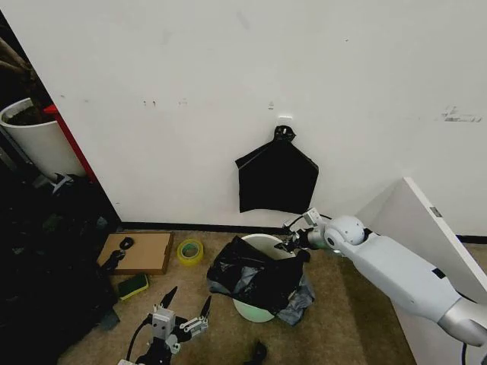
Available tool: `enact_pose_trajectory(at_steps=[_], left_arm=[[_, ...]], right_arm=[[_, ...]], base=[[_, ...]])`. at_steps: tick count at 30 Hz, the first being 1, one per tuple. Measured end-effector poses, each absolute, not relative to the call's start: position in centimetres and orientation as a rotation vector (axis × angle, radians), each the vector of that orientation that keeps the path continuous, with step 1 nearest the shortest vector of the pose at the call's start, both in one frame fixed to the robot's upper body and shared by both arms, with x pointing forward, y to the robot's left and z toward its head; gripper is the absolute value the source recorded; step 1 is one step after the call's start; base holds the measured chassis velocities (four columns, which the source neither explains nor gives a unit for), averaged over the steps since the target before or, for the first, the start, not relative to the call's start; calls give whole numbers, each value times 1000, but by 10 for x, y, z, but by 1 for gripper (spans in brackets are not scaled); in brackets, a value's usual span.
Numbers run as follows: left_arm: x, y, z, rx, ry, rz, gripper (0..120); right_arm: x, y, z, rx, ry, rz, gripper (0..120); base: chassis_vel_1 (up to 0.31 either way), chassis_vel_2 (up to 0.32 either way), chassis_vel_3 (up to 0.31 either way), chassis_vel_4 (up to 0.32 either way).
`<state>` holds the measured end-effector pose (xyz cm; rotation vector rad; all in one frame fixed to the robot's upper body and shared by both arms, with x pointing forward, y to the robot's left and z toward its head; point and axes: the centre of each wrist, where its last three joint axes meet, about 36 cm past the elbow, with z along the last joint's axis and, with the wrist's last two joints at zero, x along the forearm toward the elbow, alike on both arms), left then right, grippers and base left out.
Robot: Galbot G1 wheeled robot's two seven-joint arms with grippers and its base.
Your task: Place the garbage bag over the trash bin.
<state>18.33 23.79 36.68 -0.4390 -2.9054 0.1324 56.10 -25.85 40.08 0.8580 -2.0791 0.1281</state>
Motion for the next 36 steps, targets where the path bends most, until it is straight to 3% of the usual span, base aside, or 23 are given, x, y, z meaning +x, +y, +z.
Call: enact_pose_trajectory(at_steps=[19, 36], left_arm=[[195, 224, 369, -502, -2895, 169, 100], [199, 222, 381, -521, -2905, 178, 100]], right_arm=[[480, -299, 429, 378, -2250, -262, 3], [404, -223, 439, -83, -2313, -636, 3]], base=[[0, 0, 0, 0], [0, 0, 0, 0]])
